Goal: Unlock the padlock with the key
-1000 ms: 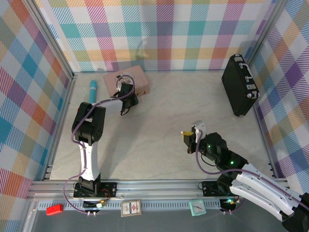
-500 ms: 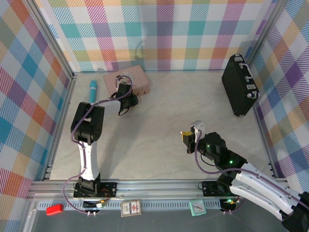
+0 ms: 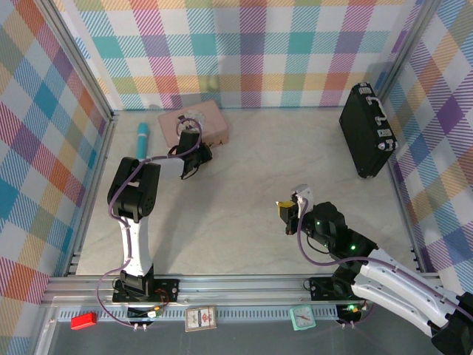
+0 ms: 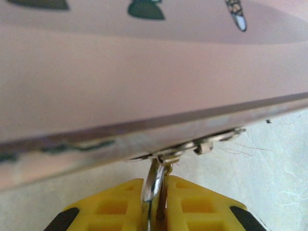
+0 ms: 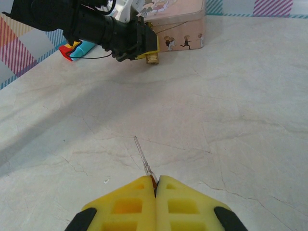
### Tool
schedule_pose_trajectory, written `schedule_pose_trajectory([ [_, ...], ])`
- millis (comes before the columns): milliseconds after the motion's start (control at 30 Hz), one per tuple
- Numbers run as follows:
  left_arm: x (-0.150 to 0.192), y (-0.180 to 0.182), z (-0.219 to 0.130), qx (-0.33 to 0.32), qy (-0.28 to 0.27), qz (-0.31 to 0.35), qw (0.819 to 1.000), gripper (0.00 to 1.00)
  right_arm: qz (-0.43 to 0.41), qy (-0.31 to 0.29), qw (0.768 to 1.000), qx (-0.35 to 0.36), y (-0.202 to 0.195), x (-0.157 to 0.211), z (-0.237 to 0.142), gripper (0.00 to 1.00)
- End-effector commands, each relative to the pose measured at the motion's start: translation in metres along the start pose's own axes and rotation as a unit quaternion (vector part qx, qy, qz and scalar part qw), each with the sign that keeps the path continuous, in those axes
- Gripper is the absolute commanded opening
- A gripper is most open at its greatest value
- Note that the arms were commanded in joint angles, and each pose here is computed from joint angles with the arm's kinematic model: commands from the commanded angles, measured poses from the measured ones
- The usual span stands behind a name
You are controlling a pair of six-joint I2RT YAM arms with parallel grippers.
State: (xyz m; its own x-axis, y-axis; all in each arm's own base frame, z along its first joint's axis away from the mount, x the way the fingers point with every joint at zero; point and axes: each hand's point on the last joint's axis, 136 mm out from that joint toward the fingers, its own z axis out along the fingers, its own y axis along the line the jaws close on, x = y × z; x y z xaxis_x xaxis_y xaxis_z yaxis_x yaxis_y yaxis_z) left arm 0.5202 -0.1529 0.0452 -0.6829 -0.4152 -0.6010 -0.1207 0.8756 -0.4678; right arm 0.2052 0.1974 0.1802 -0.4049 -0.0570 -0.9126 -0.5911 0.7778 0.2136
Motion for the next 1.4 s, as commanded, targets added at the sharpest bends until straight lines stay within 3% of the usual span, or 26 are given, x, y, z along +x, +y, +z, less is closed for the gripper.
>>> schedule_pose_trajectory([
  [0,0.000,0.002,-0.019,0.000,-0.001,-0.027,1.000,0.11,0.018,-0.009,1.000,0.005,-0.002,-0.004,0.002,0.00],
  [367,0.044,-0.024,-0.059,0.061,0.064,-0.104,0.991,0.05,0.208,0.050,0.977,-0.018,0.007,0.013,0.013,0.00],
  [767,0.107,-0.042,-0.103,0.088,0.118,-0.181,0.972,0.00,0.429,0.145,0.891,-0.040,0.027,0.064,0.057,0.00],
  [900,0.121,-0.048,-0.116,0.074,0.124,-0.185,0.972,0.00,0.452,0.161,0.876,-0.049,0.032,0.071,0.069,0.00],
  [1200,0.140,-0.072,-0.145,0.127,0.119,-0.211,0.962,0.00,0.454,0.180,0.870,-0.071,0.043,0.069,0.070,0.00],
  [1367,0.152,-0.090,-0.155,0.169,0.121,-0.222,0.953,0.00,0.485,0.198,0.847,-0.093,0.049,0.075,0.067,0.00],
])
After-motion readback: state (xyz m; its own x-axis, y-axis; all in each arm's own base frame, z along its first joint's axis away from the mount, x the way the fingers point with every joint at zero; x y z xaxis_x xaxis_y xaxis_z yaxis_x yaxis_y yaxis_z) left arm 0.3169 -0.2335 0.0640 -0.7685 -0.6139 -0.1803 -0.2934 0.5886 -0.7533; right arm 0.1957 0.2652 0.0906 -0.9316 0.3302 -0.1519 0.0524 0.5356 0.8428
